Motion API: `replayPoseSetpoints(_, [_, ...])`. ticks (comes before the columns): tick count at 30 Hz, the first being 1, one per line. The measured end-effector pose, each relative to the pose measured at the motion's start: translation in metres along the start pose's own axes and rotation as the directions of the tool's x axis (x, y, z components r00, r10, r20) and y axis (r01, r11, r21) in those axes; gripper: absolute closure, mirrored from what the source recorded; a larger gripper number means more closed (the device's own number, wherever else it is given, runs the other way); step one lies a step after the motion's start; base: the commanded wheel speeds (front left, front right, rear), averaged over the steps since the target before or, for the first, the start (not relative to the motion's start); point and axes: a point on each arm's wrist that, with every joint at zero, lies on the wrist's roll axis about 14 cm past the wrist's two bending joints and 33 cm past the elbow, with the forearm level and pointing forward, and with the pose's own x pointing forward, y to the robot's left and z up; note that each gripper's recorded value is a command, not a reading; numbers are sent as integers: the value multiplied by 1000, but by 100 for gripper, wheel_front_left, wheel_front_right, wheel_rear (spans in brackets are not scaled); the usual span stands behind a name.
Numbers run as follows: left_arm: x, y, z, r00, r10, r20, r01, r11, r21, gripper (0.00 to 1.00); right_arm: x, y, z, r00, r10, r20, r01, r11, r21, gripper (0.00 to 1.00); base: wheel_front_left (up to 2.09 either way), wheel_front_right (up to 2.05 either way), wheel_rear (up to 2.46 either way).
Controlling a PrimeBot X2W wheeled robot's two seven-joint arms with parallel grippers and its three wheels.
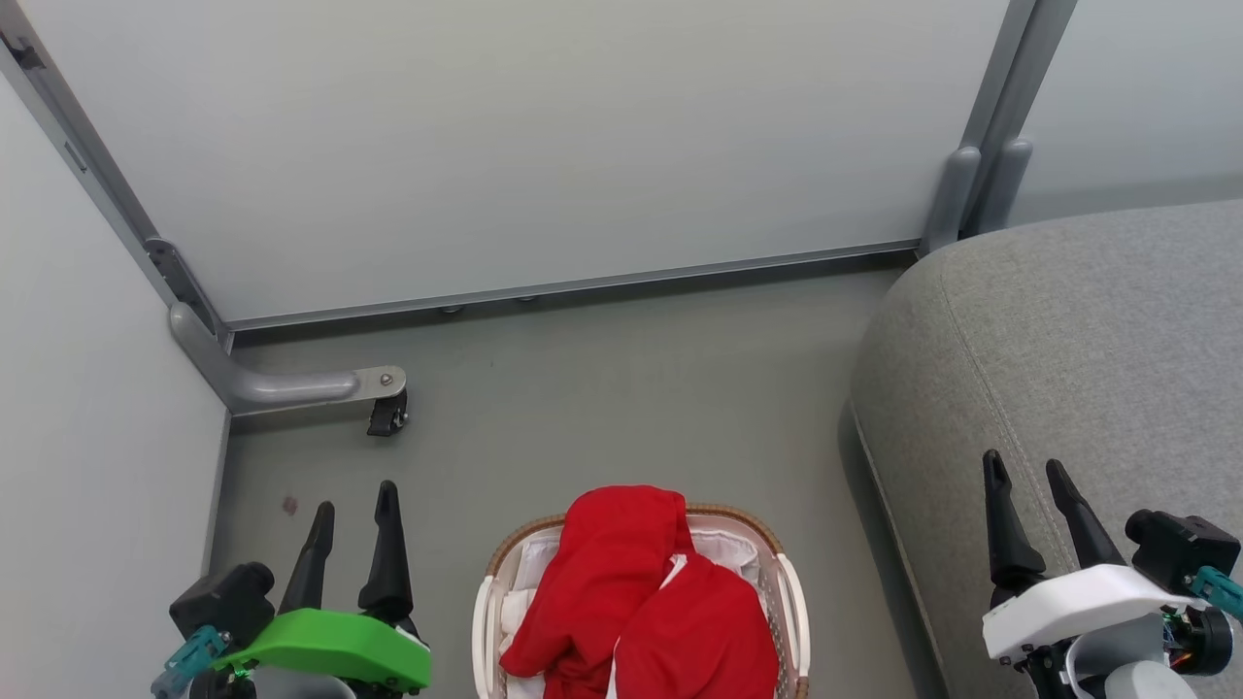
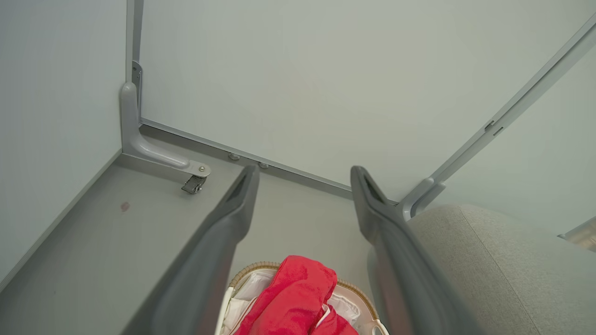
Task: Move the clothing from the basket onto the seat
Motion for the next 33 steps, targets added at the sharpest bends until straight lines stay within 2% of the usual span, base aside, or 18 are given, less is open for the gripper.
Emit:
replayPoseSetpoints(12, [-2, 0, -6, 1000, -9, -11, 10, 996, 89, 0, -1, 3, -2, 1000, 24, 0, -24, 993, -115, 0, 0, 0, 0])
replayPoseSetpoints(33, [-6, 0, -20, 999, -23, -38, 31, 974, 224, 0, -1, 9, -4, 998, 66, 0, -63, 955, -290, 0, 0, 0, 0])
